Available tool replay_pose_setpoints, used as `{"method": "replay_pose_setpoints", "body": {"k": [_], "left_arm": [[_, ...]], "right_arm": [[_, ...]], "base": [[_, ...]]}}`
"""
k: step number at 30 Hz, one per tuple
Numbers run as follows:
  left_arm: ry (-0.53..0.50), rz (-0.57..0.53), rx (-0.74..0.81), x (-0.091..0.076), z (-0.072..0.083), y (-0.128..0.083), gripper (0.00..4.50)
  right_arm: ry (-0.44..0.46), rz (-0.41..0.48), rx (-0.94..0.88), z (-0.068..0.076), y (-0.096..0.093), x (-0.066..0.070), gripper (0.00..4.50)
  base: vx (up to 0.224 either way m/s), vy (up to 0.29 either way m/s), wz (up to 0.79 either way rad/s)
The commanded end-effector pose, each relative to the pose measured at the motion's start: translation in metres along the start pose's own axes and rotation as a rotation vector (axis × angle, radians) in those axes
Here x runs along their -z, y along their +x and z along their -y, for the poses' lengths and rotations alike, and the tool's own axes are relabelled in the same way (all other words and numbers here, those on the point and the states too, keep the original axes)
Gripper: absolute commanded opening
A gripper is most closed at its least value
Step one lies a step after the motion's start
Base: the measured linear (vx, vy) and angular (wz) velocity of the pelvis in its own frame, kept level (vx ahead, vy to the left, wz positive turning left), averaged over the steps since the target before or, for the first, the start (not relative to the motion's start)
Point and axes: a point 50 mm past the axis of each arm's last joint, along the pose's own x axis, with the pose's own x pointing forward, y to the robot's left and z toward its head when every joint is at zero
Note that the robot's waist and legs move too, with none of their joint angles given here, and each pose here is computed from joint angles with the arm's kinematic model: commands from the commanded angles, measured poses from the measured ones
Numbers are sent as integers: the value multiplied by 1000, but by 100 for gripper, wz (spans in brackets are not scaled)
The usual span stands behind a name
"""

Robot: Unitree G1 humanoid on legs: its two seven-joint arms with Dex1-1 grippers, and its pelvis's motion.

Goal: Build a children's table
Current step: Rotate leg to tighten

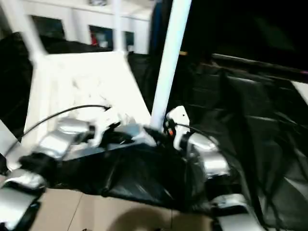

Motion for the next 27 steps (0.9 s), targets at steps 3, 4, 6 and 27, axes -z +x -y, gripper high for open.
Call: {"method": "replay_pose_setpoints", "body": {"k": [3,4,6,27], "left_arm": [[26,-40,96,7,9,1,0],[30,-38,106,7,10,-1,0],[30,-37,119,8,10,-3,0],[-74,-7,-31,1,9,31,0]], "right_arm": [[15,-31,-132,-7,-3,2,309],[13,-42,-159,-7,-5,2,309],[3,-66,-206,-7,-8,2,274],[142,-90,182,-8,11,33,198]], "base": [[23,-11,2],[0,0,0],[0,0,0],[0,0,0]]}}
